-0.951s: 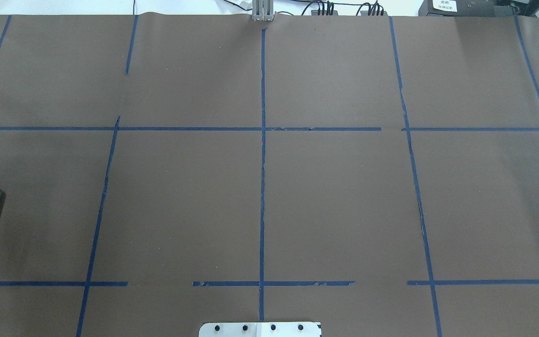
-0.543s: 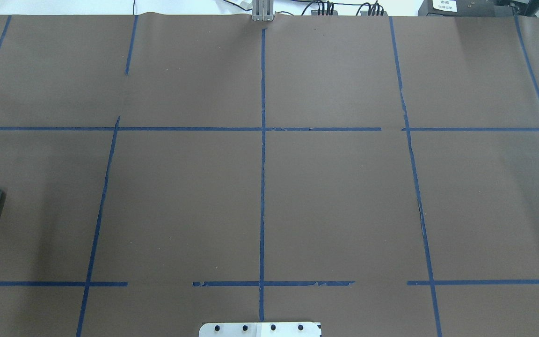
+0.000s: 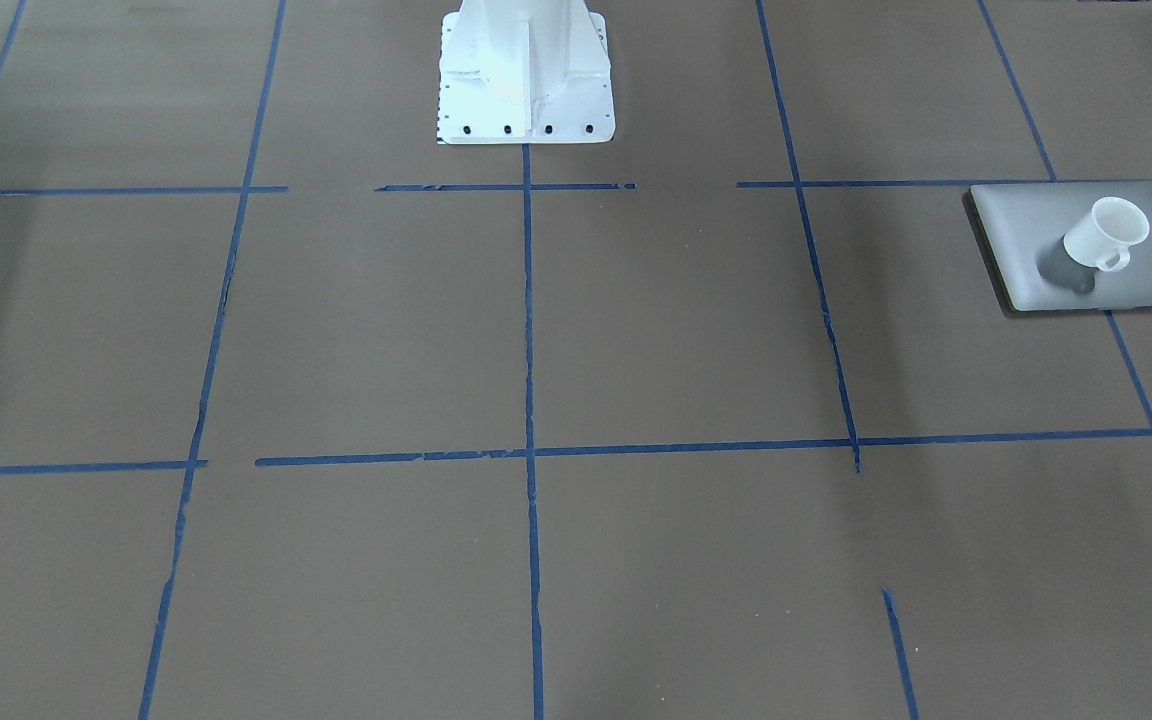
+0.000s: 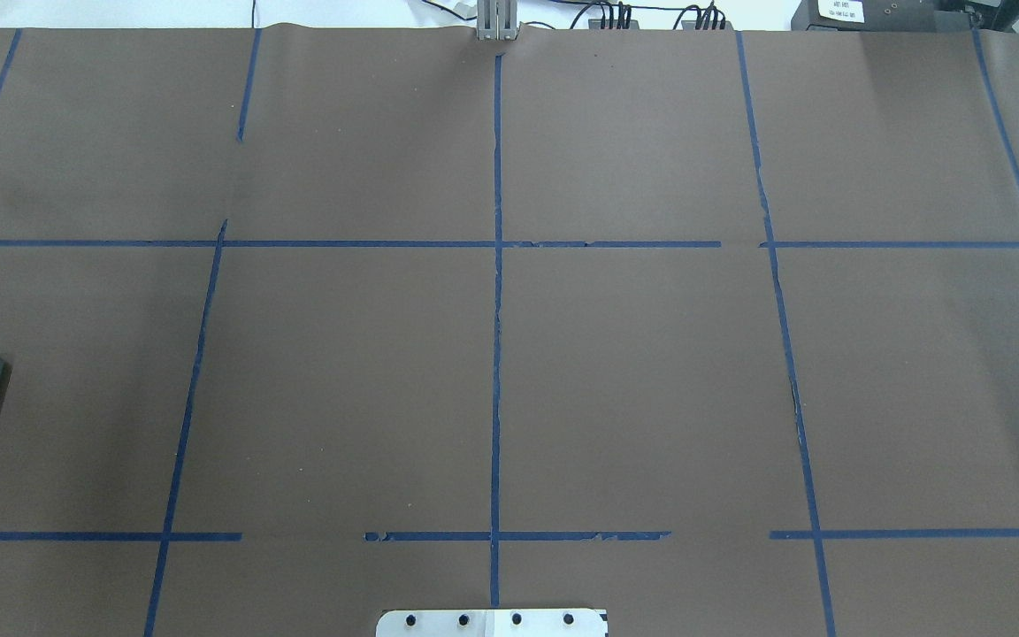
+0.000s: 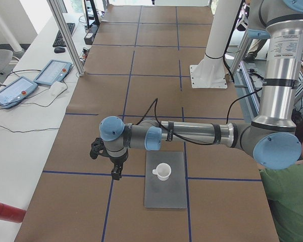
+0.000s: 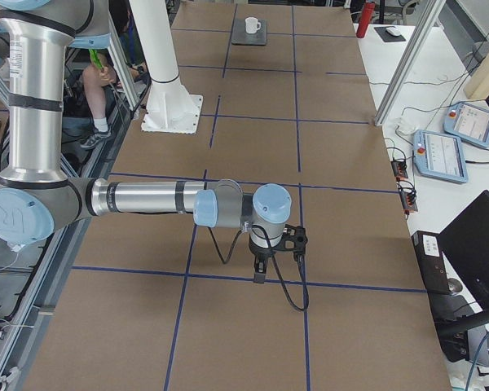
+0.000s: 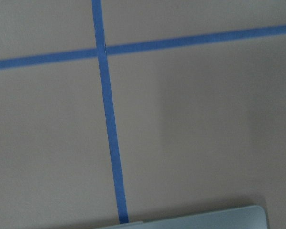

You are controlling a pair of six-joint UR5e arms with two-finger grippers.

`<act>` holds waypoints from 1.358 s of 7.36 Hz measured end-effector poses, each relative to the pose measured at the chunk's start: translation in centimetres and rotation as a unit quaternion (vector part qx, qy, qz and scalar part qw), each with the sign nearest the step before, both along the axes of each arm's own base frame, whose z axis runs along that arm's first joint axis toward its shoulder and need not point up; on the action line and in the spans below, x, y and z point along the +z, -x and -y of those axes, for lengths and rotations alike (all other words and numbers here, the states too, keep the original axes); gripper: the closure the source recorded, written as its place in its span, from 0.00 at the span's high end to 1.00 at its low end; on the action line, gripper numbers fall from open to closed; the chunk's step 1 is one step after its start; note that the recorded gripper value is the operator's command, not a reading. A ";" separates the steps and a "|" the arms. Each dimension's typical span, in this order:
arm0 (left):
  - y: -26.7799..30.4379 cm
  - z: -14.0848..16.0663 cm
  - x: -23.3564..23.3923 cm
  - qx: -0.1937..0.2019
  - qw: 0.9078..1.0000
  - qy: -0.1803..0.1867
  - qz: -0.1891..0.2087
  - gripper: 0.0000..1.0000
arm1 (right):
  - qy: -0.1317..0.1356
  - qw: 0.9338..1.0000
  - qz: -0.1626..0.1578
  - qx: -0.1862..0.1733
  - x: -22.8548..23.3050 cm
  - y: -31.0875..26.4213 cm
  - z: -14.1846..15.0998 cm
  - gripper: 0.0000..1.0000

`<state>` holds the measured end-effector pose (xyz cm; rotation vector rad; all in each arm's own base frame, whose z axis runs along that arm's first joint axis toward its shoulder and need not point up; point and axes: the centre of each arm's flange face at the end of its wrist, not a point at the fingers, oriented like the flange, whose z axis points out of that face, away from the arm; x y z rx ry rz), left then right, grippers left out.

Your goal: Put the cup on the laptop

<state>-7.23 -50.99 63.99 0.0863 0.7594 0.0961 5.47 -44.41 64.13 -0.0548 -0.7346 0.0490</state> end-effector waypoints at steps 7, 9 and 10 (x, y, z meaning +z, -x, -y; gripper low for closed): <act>0.5 -7.1 0.4 -0.006 0.998 0.021 -0.054 1.00 | 0.000 1.000 0.000 0.000 0.0 0.0 0.0 1.00; 0.5 -7.0 0.5 -0.005 0.998 0.021 -0.054 1.00 | 0.000 1.000 0.000 0.000 0.0 0.0 0.0 1.00; 0.5 -7.0 0.4 -0.005 0.998 0.021 -0.054 1.00 | 0.000 1.000 0.000 0.000 0.0 0.0 0.0 1.00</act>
